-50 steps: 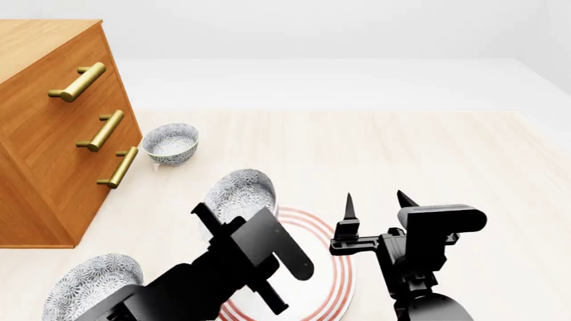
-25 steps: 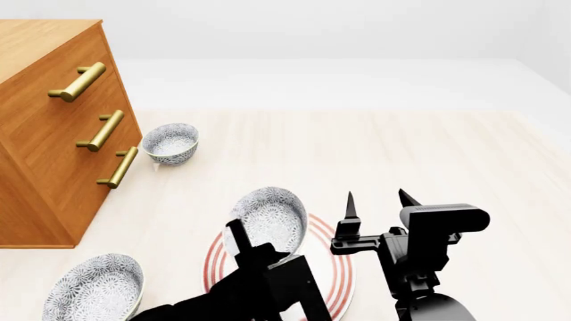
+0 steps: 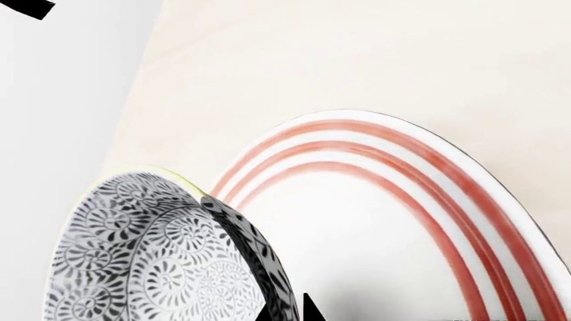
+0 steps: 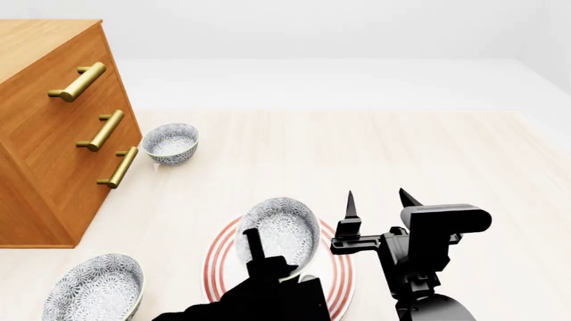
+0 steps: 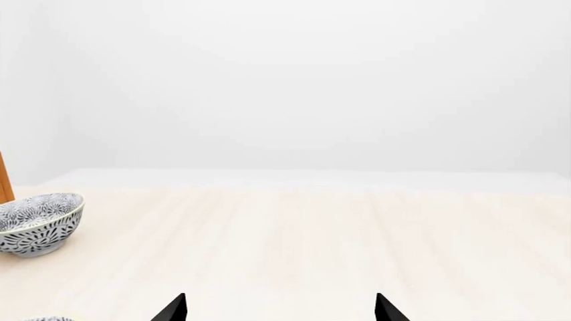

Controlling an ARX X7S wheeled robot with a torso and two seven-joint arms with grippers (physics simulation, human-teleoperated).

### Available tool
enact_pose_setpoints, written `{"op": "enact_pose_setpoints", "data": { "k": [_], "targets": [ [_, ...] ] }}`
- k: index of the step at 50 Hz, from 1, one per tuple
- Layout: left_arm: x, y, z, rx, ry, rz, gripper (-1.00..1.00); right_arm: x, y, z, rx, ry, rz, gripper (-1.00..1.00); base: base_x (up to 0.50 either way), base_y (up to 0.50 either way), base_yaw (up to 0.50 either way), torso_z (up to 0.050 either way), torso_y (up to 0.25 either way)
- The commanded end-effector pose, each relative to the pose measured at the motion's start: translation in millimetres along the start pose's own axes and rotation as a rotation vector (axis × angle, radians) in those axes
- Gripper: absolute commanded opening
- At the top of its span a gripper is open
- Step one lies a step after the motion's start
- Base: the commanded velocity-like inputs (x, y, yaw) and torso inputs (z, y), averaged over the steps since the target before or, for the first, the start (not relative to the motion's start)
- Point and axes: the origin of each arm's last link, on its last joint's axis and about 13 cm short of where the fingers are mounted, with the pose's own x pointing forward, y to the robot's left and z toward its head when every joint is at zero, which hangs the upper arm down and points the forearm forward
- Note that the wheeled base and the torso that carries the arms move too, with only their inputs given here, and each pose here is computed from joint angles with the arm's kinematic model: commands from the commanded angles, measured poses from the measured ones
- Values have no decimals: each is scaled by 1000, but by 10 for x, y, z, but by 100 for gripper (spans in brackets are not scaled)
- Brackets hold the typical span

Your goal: Put the bowl in the middle on the plate.

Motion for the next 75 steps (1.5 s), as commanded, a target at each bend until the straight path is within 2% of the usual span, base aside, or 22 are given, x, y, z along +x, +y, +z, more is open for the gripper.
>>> {"op": "enact_pose_setpoints", "data": {
  "k": [1,21,37,38,55,60,65,75],
  "targets": [
    [57,-5,8,56,6,1,-100,-5,2,-1,2,-3,-1,100,0,0,0,0,0],
    [240,-26,-102,85,92,-28,-100,-22,2,10,3,-10,-3,100,0,0,0,0,0],
    [237,-40,-99,82,107,-41,-100,-15,6,4,3,-10,1,100,0,0,0,0,0],
    [235,-38,-98,82,109,-38,100,-15,7,2,3,-9,1,100,0,0,0,0,0],
    [12,94,17,78,72,-27,100,-21,8,5,2,-9,3,100,0,0,0,0,0],
    [-138,161,82,76,37,-18,100,-24,9,3,2,-9,3,100,0,0,0,0,0],
    [-418,274,192,54,-13,-14,100,-19,11,-1,4,-8,5,100,0,0,0,0,0],
    [-732,364,246,25,-60,-25,100,-17,20,9,4,-12,9,100,0,0,0,0,0]
  ]
}}
